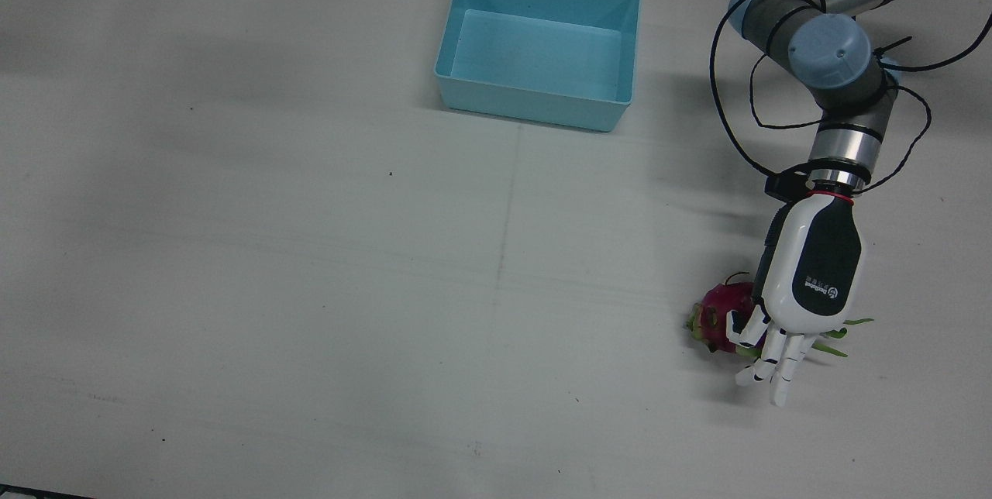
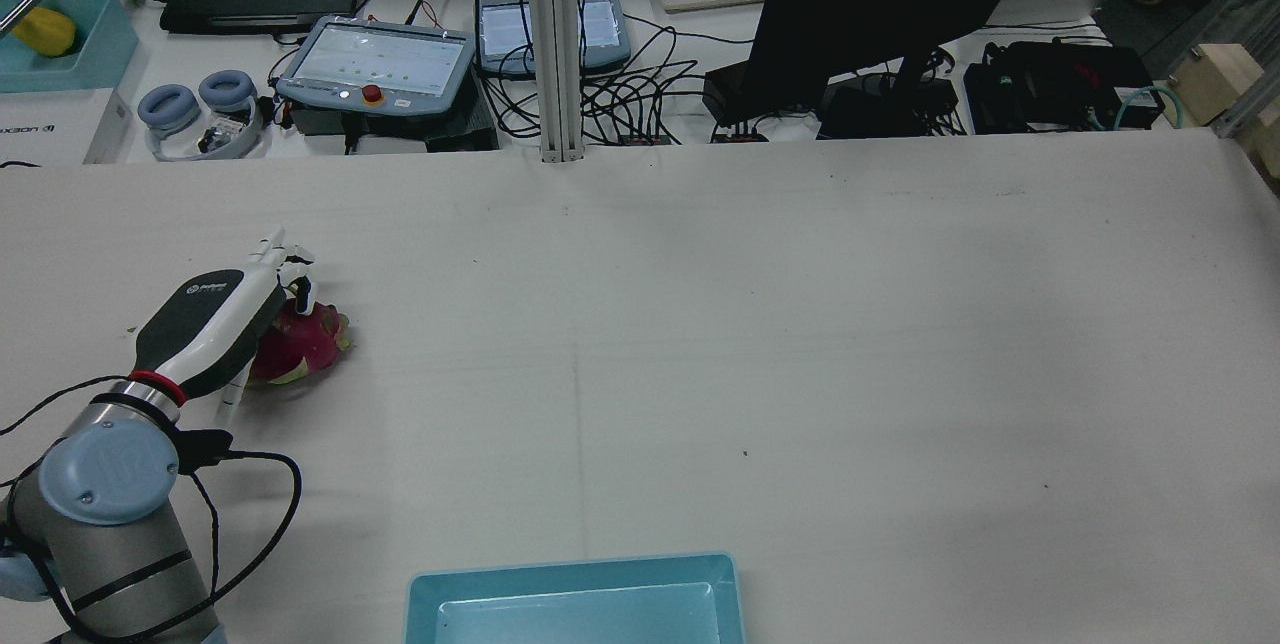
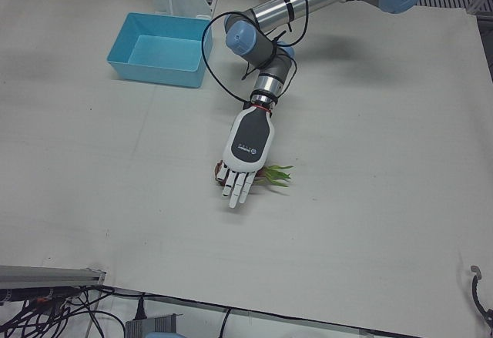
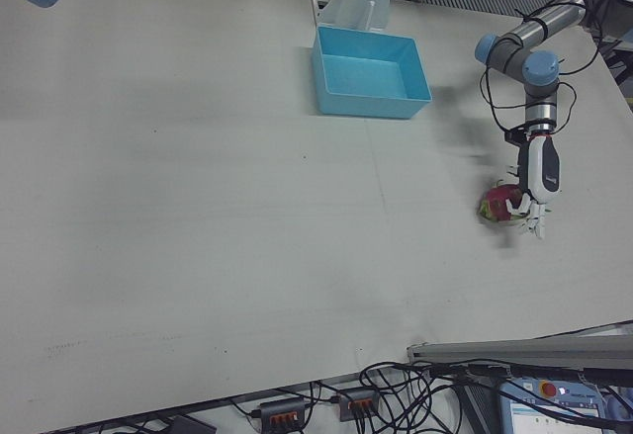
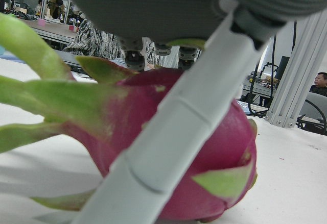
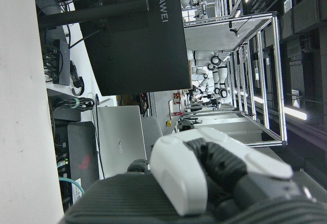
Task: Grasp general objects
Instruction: 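Close the left hand's fingers around the dragon fruit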
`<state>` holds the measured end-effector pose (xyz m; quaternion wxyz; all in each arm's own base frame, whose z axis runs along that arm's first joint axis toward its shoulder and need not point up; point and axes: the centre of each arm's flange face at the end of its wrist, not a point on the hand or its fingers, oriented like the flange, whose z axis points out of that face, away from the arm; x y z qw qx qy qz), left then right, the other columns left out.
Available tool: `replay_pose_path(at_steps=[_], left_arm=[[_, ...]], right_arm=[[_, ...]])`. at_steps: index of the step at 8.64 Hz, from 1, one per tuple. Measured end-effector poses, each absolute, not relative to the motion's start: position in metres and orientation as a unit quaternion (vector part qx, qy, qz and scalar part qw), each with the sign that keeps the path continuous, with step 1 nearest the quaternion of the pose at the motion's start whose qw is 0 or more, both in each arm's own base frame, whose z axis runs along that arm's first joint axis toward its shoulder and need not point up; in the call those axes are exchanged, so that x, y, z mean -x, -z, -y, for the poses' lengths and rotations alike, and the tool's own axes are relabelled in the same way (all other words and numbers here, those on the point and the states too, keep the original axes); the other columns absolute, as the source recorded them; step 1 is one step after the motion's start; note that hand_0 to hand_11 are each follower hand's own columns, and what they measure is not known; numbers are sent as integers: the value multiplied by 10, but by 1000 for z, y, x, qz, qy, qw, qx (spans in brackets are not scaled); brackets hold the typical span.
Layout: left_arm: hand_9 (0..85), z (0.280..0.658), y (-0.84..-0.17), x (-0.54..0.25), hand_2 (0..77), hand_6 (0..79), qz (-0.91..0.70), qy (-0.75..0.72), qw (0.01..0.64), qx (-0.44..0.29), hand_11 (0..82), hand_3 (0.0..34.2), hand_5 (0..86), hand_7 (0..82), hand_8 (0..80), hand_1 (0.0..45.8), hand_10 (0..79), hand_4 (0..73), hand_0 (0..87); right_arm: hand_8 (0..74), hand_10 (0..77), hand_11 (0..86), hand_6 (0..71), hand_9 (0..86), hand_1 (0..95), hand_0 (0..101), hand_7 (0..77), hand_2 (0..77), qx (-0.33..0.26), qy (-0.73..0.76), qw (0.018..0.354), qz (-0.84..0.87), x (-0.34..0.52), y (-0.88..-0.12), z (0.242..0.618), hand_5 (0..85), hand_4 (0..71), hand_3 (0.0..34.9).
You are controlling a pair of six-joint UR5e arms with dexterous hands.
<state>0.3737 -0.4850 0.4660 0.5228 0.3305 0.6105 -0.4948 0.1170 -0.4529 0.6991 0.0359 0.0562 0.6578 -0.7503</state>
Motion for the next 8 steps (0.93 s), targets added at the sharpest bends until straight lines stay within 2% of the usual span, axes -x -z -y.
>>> replay_pose_path(at_steps=[3, 4, 5, 6, 7, 8], left_arm=[[55, 488, -472, -379, 0, 5, -608, 495, 526, -331, 5, 0, 802, 365, 11, 0, 240, 82, 801], [87, 489, -476, -380, 0, 5, -606, 495, 527, -331, 5, 0, 840, 513, 11, 0, 240, 87, 799], [87, 490, -479, -381, 0, 5, -605, 496, 528, -331, 5, 0, 840, 513, 11, 0, 240, 87, 799], [136, 490, -481, -382, 0, 0, -604, 496, 529, -331, 5, 0, 862, 682, 11, 0, 240, 93, 801], [136, 491, -482, -382, 0, 0, -604, 496, 529, -332, 5, 0, 862, 682, 11, 0, 240, 93, 801], [180, 491, -483, -382, 0, 49, -604, 496, 528, -332, 131, 0, 862, 687, 11, 0, 235, 93, 801]], right_arm=[[0, 0, 5, 0, 5, 949, 0, 0, 774, -56, 750, 36, -658, -117, -699, 453, 0, 0, 0], [0, 0, 5, 0, 5, 949, 0, 0, 774, -56, 750, 36, -658, -117, -699, 453, 0, 0, 0], [0, 0, 5, 0, 5, 949, 0, 0, 774, -56, 750, 36, -658, -117, -699, 453, 0, 0, 0], [0, 0, 5, 0, 5, 949, 0, 0, 774, -56, 750, 36, -658, -117, -699, 453, 0, 0, 0], [0, 0, 5, 0, 5, 949, 0, 0, 774, -56, 750, 36, -658, -117, -699, 453, 0, 0, 0], [0, 0, 5, 0, 5, 949, 0, 0, 774, -56, 750, 36, -658, -117, -699, 453, 0, 0, 0]])
